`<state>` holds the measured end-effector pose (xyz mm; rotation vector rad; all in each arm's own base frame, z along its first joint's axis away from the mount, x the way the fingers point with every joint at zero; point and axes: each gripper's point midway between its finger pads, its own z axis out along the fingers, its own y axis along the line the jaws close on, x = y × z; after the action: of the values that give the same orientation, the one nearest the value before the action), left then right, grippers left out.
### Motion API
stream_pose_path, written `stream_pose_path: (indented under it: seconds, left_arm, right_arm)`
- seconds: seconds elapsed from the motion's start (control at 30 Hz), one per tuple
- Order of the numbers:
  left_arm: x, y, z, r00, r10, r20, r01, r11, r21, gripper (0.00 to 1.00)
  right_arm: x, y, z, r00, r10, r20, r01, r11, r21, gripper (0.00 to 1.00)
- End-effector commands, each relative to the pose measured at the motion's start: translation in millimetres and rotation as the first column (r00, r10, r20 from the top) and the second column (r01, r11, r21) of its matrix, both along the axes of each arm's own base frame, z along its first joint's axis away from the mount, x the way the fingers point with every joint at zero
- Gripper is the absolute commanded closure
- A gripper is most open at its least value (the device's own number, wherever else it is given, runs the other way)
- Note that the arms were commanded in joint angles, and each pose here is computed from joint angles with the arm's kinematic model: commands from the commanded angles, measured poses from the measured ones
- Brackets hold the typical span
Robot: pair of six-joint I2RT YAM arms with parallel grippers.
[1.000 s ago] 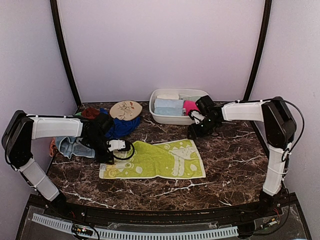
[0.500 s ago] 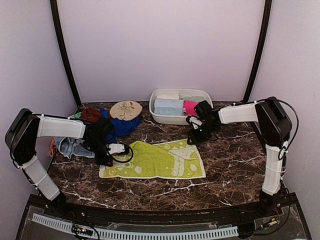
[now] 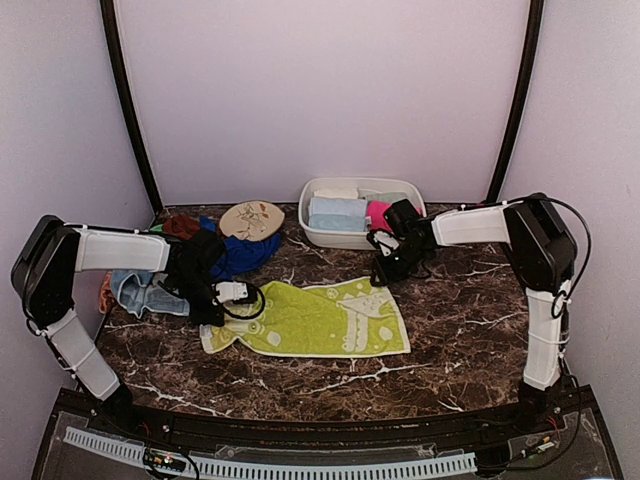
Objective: Roll the towels
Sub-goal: Flatten out the towel at the center of the board.
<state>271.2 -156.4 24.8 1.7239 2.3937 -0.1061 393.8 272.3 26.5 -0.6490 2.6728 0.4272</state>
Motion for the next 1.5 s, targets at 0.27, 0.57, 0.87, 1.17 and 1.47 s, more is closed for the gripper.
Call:
stream_pose_path:
  seconds: [0.27,0.57,0.87,1.17,1.47]
  left_arm:
    - [-9.2,0.7,15.7,0.999,-0.026,-0.042,0.025,1.0,-0.011,0.81]
    - [5.1,6.3,6.0,1.0,-0.003,0.004,0.003,0.999,0.033,1.0]
    - [37.8,11.5,42.7,0.98,0.02,0.199,-0.03,0.999,0.045,1.0]
    - [58.3,28.1,66.6,0.937,0.043,0.346,-0.082,0.992,0.1,1.0]
    - [105.9,35.1,93.8,0.829,0.054,0.556,-0.147,0.981,0.124,1.0]
  right_arm:
    - [2.2,6.7,-7.5,0.999,0.018,-0.033,-0.018,1.0,0.016,0.73]
    - [3.5,4.7,3.5,1.0,0.019,-0.01,-0.019,1.0,0.014,1.0]
    - [5.0,-4.1,28.1,0.999,0.014,0.045,-0.015,1.0,0.023,1.0]
    - [3.3,-16.4,47.2,0.992,-0.034,0.119,0.028,0.998,0.053,1.0]
    - [15.3,-45.5,71.2,0.958,-0.135,0.251,0.138,0.99,0.002,1.0]
